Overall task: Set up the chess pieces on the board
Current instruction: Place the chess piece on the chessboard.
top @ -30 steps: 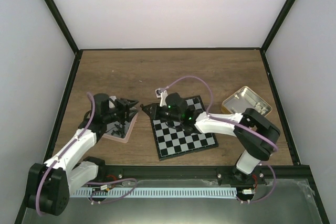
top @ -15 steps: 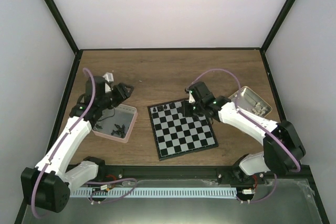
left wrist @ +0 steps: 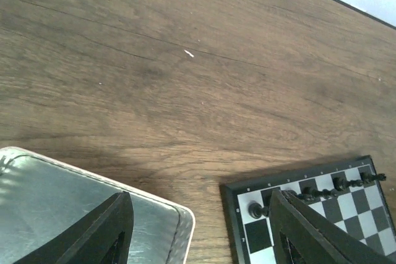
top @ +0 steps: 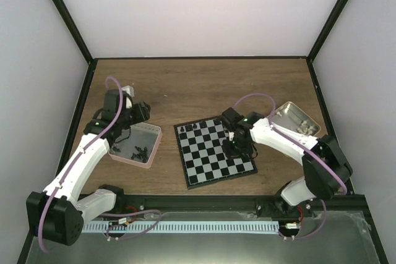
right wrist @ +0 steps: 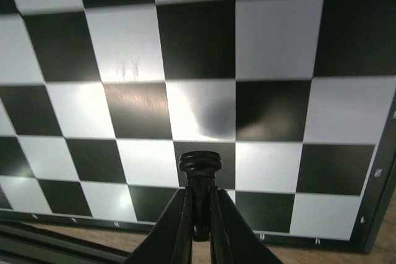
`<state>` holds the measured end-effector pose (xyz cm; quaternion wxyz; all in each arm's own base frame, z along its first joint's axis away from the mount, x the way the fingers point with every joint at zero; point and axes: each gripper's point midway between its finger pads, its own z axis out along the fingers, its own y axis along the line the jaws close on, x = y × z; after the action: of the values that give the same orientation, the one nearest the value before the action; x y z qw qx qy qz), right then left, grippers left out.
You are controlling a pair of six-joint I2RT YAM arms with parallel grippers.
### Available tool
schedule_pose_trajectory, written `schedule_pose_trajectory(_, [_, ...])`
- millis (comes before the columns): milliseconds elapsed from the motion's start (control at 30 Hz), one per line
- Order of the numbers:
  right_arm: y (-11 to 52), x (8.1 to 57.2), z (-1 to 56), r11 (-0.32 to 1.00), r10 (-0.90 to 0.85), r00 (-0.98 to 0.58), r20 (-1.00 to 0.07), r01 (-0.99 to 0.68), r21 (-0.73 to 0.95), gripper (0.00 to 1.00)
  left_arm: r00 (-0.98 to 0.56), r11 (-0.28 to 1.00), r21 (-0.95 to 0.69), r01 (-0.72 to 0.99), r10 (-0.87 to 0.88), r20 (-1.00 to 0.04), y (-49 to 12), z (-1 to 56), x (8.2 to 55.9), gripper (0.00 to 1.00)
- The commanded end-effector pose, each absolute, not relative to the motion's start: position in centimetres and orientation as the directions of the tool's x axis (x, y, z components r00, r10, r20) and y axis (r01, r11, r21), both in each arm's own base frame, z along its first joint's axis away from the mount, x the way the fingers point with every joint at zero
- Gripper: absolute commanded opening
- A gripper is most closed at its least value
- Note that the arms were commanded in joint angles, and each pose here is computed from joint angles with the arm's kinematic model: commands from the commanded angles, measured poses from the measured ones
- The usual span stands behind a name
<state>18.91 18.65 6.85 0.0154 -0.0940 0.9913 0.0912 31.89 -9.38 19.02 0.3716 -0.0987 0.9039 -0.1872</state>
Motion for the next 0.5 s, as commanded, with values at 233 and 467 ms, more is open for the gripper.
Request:
schedule_pose_trajectory(233, [18.5, 18.1, 6.0, 0.959, -0.279, -0.959, 0.047, -0.275, 0.075, 0.20, -0.654, 0.948, -0.315, -0.043, -0.265, -0.709, -7.7, 18.9, 31.5, 0.60])
schedule_pose_trajectory(467, [19.5, 18.6, 6.4, 0.956, -0.270, -0.963, 0.009, -0.267, 0.120, 0.28, -0.650, 0.951, -0.305, -0.051, -0.263, -0.712, -7.5, 18.8, 31.5, 0.60])
